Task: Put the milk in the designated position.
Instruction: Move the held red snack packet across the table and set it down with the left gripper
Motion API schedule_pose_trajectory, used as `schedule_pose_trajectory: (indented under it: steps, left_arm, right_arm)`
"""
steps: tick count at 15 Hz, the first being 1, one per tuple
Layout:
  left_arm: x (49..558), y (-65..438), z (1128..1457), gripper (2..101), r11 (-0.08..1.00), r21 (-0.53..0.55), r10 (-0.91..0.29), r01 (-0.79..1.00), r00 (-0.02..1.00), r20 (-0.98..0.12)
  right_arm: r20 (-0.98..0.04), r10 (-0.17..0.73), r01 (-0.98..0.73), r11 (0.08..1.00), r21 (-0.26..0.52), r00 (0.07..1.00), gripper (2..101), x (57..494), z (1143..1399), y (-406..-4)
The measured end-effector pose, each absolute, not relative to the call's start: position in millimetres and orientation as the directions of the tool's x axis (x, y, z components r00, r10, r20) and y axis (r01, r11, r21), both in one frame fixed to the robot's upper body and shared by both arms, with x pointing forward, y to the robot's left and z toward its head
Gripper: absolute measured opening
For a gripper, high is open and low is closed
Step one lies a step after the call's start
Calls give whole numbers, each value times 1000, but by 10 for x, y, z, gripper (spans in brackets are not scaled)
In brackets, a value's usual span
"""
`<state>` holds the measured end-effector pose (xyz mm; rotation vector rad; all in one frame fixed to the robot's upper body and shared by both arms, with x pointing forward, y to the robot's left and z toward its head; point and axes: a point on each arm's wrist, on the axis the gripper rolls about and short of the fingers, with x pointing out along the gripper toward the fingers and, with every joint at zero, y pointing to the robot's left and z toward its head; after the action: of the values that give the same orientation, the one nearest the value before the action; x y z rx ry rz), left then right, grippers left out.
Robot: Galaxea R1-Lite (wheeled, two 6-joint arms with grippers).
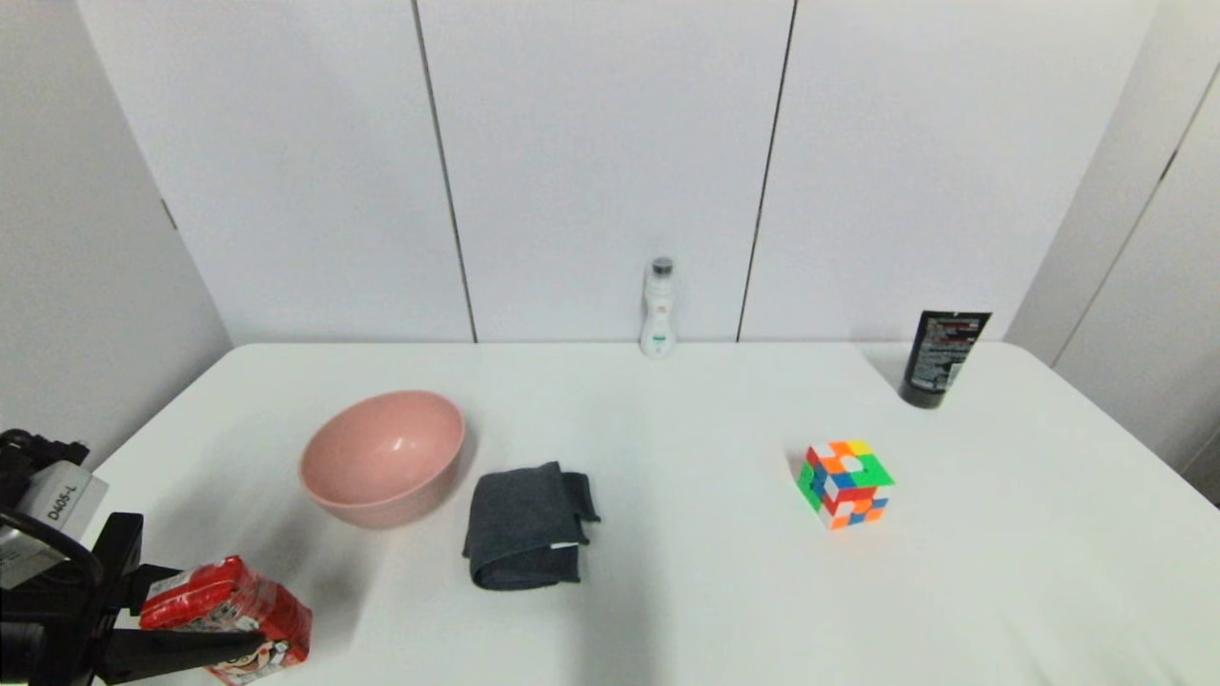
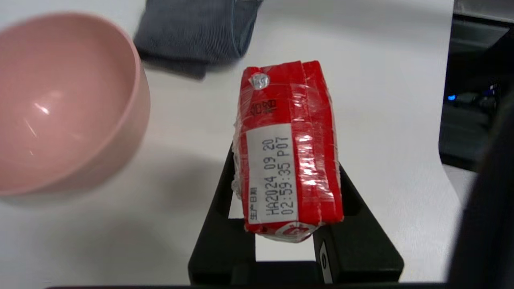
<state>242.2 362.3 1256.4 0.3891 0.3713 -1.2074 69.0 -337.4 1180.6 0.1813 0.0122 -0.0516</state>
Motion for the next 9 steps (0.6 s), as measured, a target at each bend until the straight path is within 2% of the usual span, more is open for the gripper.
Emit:
schedule_pose_trajectory:
  steps: [4,9]
  left_arm:
    - [2555,3683,12545,231,352,25,-762,936,302,-573]
    - [2745,3718,12490,231,340,-7,-768,940,274,-579]
  right_arm:
    - [-17,-51,53,982,179,999,980,690,11806,-3374]
    - [-17,-51,53,982,180,999,980,690,11806,-3374]
